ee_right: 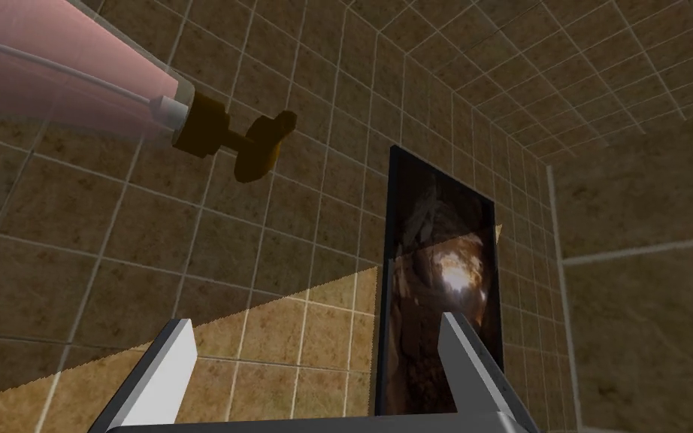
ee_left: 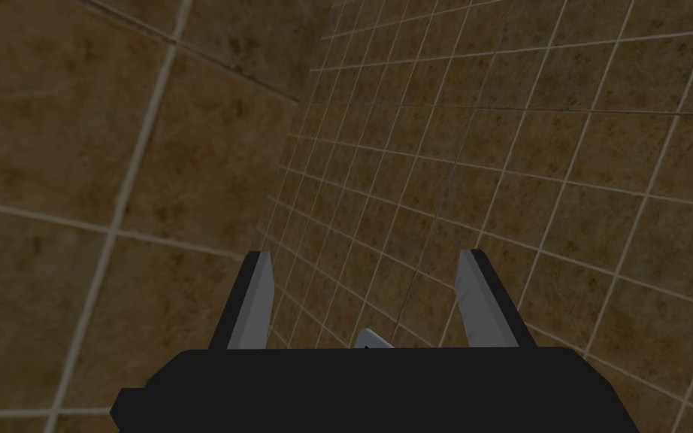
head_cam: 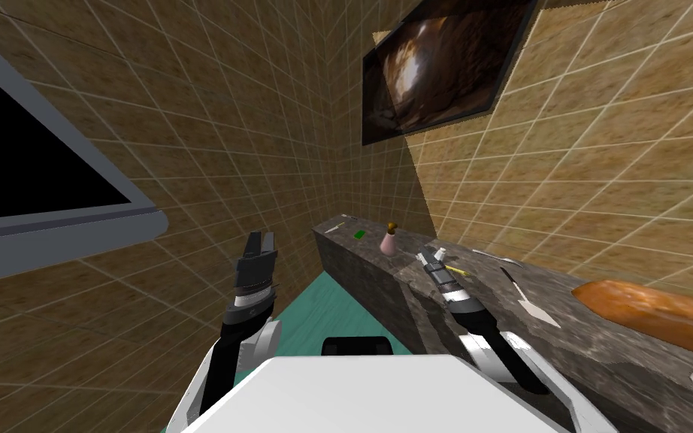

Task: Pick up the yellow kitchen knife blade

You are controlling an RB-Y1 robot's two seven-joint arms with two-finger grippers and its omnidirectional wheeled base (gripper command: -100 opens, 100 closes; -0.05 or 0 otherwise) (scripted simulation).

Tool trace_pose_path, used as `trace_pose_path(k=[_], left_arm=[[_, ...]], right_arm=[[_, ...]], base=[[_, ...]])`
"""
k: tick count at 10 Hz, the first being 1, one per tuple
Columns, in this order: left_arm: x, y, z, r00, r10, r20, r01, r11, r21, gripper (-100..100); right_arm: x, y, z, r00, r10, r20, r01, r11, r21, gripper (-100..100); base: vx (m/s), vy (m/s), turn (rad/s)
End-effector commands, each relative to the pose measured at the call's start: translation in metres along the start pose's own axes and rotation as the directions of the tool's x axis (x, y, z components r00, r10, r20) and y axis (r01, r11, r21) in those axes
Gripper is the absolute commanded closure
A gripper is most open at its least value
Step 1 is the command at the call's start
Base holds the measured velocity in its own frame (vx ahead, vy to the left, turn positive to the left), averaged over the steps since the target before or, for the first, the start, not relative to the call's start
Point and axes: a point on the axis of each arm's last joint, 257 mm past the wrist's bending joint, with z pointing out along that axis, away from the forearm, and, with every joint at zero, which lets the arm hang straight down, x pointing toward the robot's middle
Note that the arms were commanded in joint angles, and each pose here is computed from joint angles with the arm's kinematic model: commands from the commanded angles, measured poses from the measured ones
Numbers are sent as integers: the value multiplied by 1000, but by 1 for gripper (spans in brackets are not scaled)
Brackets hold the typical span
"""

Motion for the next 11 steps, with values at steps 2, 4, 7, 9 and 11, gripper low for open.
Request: trace_pose_path(k=[2, 4, 7, 9, 11], left_arm=[[0, 0, 0, 1000, 0, 0, 0, 1000, 0, 0], [0, 0, 0, 1000, 0, 0, 0, 1000, 0, 0], [0, 0, 0, 1000, 0, 0, 0, 1000, 0, 0], [0, 0, 0, 1000, 0, 0, 0, 1000, 0, 0], [0, 0, 0, 1000, 0, 0, 0, 1000, 0, 0]], right_arm=[[0, -33, -13, 994, -88, -64, 92, 994, 62, -100], [-2, -54, -22, 982, -148, -114, 159, 983, 95, -100], [-9, -88, -39, 941, -262, -212, 293, 947, 129, -100], [-15, -103, -47, 907, -323, -270, 367, 921, 130, -100], [-24, -122, -58, 861, -381, -336, 444, 886, 134, -100]], base=[[8, 53, 104], [17, 50, 69], [22, 42, 84], [30, 35, 86], [34, 35, 87]])
